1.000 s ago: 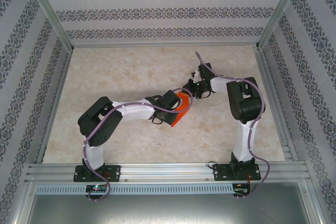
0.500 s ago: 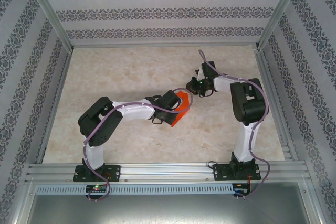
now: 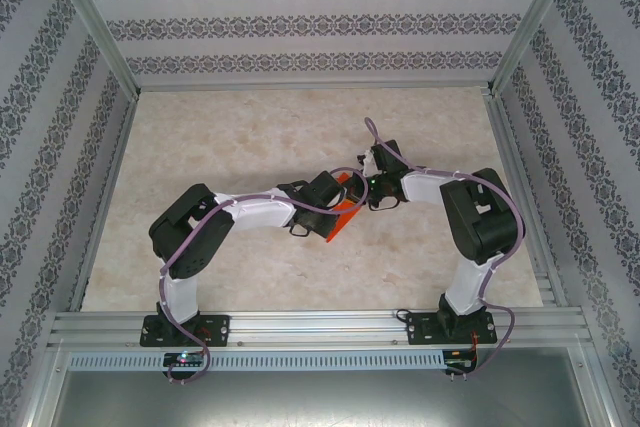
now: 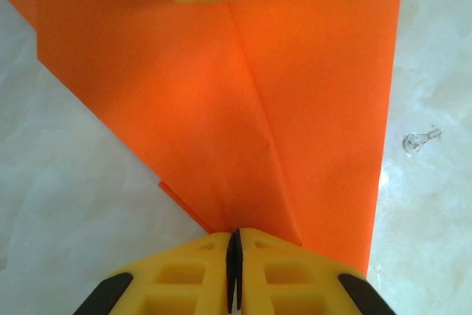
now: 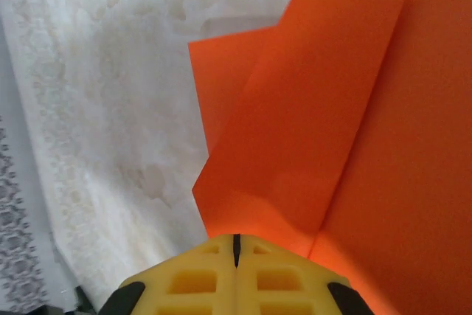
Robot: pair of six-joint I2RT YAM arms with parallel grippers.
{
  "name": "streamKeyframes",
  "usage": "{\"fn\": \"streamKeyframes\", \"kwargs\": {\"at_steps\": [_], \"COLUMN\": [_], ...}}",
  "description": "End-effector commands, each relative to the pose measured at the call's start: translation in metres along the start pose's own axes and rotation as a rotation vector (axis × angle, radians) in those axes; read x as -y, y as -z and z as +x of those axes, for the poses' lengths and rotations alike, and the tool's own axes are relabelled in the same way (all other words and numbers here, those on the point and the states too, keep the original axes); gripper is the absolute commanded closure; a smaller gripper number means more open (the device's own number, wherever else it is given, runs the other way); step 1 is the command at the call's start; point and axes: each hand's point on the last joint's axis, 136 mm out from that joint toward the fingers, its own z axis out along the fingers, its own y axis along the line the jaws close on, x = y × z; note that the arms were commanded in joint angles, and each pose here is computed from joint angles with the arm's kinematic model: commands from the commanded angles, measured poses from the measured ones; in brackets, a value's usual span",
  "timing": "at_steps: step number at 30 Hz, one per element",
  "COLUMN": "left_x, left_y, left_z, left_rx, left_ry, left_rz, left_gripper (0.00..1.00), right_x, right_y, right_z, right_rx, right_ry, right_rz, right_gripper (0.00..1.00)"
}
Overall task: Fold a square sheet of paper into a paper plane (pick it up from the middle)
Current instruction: Fourth fold the wing at the center of the table.
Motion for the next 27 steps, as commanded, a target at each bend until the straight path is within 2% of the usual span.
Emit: {"fn": "streamKeyframes", "kwargs": {"at_steps": [1,10,19,27], "left_x": [-0.021,-0.011,-0.01,0.001], "left_y": [-0.031,-0.019,-0.017,-0.005], "left_z": [0.072,0.058,0.055,0.038], "left_rx": [-0.226,-0.172,-0.161,-0.107], "left_ry": [-0.015,0.009,0.018,0.046], "left_rz": [-0.076,-0.028,-0.016,0.038], "left_gripper": [0.87,0.87,0.87,0.86], "right_x": [0.002,0.022,0.028,0.05], "right_y": [-0.013,-0.022,-0.01,-0.011], "right_z": [0.003,0.009,0.001,0.01], "right_rx": [-0.01,-0.035,0.005,-0.018], "right_ry": [-0.018,-0.05,-0.084,-0.071], "right_rz": [-0.038,-0.02,-0.042,0.065], "right_gripper": [0.99,0.99,1.0,1.0]}}
